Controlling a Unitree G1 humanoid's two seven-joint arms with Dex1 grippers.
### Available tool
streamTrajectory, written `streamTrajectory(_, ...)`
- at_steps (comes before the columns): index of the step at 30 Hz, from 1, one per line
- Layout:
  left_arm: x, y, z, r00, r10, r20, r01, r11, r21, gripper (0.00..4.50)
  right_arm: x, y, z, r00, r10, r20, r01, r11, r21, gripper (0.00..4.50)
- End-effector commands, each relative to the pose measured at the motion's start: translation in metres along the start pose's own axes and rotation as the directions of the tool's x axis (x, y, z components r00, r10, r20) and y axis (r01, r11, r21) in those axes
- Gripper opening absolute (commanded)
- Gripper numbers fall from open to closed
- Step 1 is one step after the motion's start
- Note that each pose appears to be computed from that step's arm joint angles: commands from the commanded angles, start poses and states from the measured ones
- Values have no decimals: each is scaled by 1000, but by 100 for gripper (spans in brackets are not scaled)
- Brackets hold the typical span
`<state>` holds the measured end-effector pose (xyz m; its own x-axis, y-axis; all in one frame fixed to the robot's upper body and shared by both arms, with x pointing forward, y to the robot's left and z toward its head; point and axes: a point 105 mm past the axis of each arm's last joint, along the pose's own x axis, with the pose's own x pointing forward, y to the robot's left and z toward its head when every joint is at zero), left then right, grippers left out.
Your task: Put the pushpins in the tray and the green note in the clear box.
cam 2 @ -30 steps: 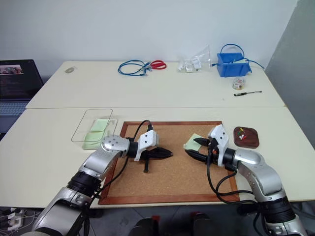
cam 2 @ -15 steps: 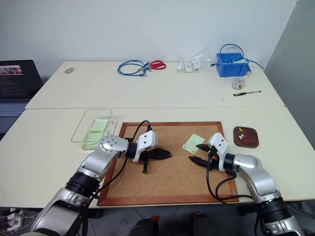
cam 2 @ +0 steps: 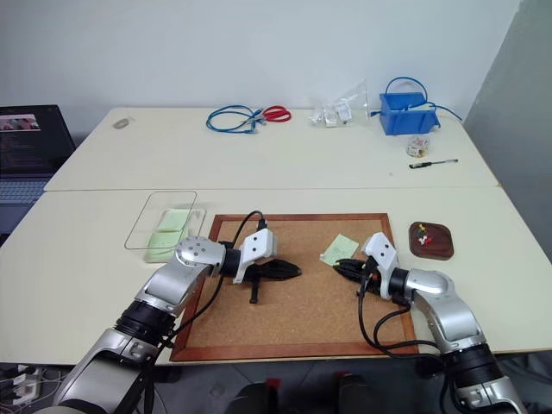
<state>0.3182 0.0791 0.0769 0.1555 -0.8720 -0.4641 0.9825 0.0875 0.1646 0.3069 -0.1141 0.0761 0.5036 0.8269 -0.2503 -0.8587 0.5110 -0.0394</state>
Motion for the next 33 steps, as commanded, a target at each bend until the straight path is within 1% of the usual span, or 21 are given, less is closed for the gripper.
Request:
streamTrajectory(1,3,-14,-31,993,-59,-105,52,996,-73,0,-2,-2,8,1000,-1,30,2,1000,-26,2)
streamTrajectory(4,2,-14,-32,993,-59,-107,51,996,-73,0,-3,-2,13,999,0,48,1,1000,-26,2)
streamTrajectory(8,2,-14,-32,992,-57,-108,50,996,-73,0,-7,-1,27,996,-4,85,7,999,-35,2)
streamTrajectory(12,2,-13,-33,993,-55,-108,47,996,-73,0,-19,2,63,983,-8,182,11,1000,-16,2)
streamTrajectory(14,2,-13,-33,993,-54,-108,47,996,-74,0,-24,3,74,979,-10,204,13,1000,-15,2)
streamTrajectory(22,2,-14,-34,992,-63,-110,55,996,-74,0,-28,5,83,978,-26,205,31,999,-19,2)
streamTrajectory(25,4,-15,-34,991,-71,-110,63,995,-73,0,-45,-17,91,959,-164,230,166,986,8,2)
streamTrajectory(28,4,-16,-35,991,-75,-110,67,995,-71,0,-69,-42,82,917,-345,199,352,936,1,2)
streamTrajectory(30,5,-15,-34,991,-75,-109,67,995,-70,0,-89,-61,73,854,-491,171,493,869,33,2)
streamTrajectory(31,5,-15,-34,991,-74,-107,67,995,-70,0,-98,-69,64,819,-557,137,557,829,40,2)
streamTrajectory(33,6,-14,-33,992,-75,-104,68,995,-67,0,-110,-75,51,763,-639,90,634,769,83,2)
